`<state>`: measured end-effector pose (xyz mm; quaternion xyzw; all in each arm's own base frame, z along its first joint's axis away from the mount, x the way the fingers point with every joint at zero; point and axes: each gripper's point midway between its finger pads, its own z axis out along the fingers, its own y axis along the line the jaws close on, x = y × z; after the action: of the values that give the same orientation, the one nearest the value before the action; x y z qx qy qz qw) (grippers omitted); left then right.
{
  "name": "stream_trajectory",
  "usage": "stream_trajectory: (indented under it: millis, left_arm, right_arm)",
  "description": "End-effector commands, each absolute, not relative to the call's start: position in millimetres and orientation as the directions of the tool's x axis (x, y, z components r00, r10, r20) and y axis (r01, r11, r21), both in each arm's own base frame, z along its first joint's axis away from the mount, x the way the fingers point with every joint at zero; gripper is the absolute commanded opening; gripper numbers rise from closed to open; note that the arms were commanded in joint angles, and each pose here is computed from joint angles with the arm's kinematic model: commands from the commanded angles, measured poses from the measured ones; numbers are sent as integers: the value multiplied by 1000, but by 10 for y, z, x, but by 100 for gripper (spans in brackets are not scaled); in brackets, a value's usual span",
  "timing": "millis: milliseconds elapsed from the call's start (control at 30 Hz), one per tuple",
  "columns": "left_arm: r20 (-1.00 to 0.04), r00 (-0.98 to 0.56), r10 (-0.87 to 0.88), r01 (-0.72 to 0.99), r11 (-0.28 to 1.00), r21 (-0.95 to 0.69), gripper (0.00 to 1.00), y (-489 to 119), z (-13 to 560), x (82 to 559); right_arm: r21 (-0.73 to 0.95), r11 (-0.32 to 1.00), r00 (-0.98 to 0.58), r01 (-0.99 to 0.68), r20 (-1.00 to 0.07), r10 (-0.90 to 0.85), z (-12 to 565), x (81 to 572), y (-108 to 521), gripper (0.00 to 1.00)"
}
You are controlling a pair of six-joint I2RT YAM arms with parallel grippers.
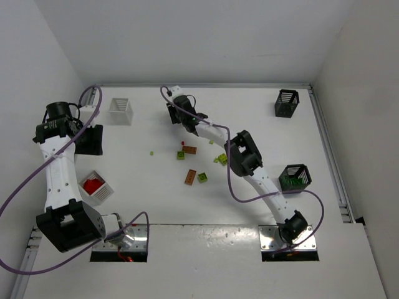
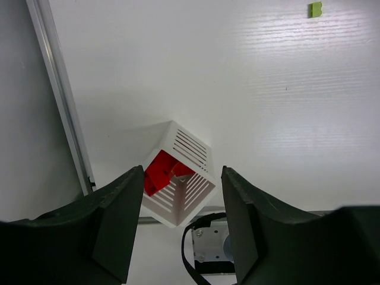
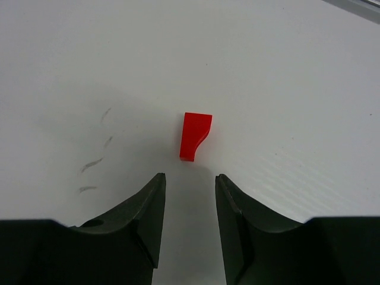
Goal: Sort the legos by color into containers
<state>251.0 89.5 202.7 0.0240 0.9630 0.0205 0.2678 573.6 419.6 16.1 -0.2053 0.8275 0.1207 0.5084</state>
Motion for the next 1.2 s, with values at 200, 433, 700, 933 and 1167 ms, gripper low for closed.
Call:
stream_trajectory:
  millis: [200,433,700,933,1167]
  left_arm:
    - [-556,-829,57,26,998,63,61,870,2146,2517]
    - [-567,-822,61,20,997,78,61,878,2190,2494]
    - [-571,-819,63,15,996,89,61,898,2221,2500]
    - [-595,-798,94,84,995,45,61,765,2226,2527]
    - [-700,-702,134,271,958,-88,65,350,2428,2533]
  right_arm:
    - [74,880,-220,-469,-975,-36,447,6063,4484,37]
    - [145,894,-231,-424,-972,48,458,6122,4491,11]
    - [152,918,-246,-366,-967,62,444,6166,4340,0]
    - [119,831,-216,-543,-976,-1,887,5680,4334,0]
    - [-17,437,-7,-899,-999,-53,1991,4515,4291,0]
